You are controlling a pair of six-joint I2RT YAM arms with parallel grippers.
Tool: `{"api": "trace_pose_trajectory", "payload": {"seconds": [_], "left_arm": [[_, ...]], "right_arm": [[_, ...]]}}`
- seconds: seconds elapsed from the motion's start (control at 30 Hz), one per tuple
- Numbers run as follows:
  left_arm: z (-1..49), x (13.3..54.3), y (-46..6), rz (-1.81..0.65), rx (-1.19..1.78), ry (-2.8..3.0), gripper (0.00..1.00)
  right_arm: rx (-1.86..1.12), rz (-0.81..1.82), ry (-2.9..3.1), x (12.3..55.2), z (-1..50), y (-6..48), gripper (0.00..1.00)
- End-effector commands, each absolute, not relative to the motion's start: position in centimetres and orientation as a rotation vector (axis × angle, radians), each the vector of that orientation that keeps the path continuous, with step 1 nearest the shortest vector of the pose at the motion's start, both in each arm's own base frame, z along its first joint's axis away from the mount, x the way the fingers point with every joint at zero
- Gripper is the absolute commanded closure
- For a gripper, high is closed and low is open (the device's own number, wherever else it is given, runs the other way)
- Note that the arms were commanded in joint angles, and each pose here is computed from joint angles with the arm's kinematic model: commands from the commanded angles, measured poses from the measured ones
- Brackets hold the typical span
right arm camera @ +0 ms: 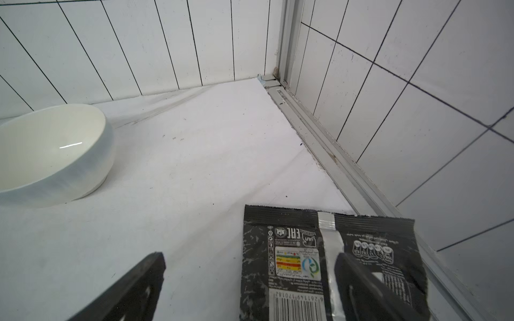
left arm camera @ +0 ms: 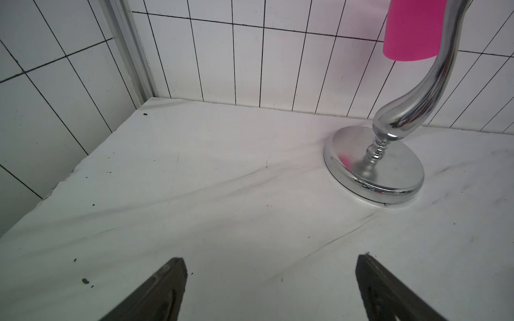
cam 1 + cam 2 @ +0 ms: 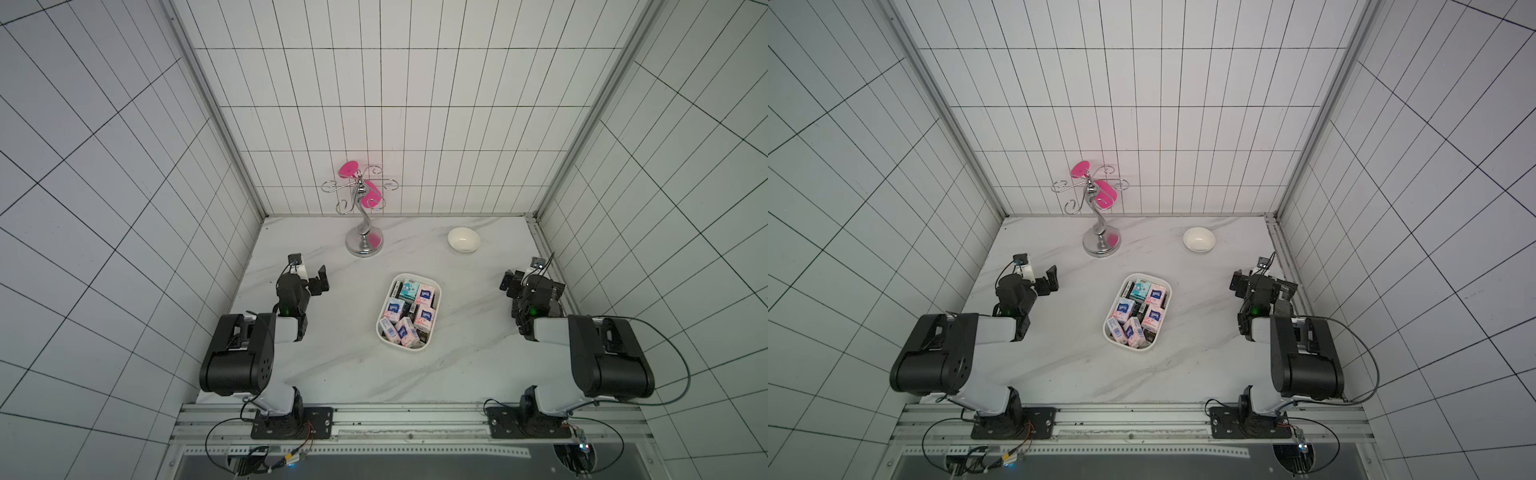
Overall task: Take the pocket tissues out of the storage box
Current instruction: Pick up the pocket tissues from the storage box.
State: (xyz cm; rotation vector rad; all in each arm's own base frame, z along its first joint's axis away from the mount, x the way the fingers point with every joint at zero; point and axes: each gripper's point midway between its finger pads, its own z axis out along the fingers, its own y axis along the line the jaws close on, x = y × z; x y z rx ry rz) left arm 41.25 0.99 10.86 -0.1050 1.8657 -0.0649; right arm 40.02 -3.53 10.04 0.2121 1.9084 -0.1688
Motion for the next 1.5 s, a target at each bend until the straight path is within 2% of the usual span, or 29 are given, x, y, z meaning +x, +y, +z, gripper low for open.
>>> {"api": "trace_pose_trajectory", "payload": {"seconds": [0.0,0.7,0.8,1.1,1.23,1.33,1.47], "left_arm": [[11.5,41.1,1.0,-0.065,-0.095,1.844,0.02],[11.6,41.2,1.1,-0.072,-0.097,1.843,0.02],[11.4,41.5,2.9,-0.005,-0.207,1.850,0.02],[11.7,41.3,3.6,0.033,-0.255,1.852,0.02],[13.3,39.9,6.6,0.214,-0.461,1.752,0.01],[15.3,40.1,7.4,0.296,-0.518,1.764,0.02],[20.1,39.2,8.1,0.411,-0.628,1.730,0.02]], "right_arm": [[0.211,-0.180,1.915,39.6,9.6,-3.9,0.01],[0.213,-0.179,1.914,39.7,9.6,-3.9,0.01],[0.213,-0.179,1.915,39.6,9.6,-3.9,0.01],[0.211,-0.179,1.917,39.7,9.7,-3.9,0.01],[0.100,-0.209,2.024,40.5,11.1,-2.0,0.04],[0.046,-0.219,2.019,41.0,14.3,-0.3,0.06],[-0.102,-0.172,1.986,40.4,17.9,5.0,0.06]]}}
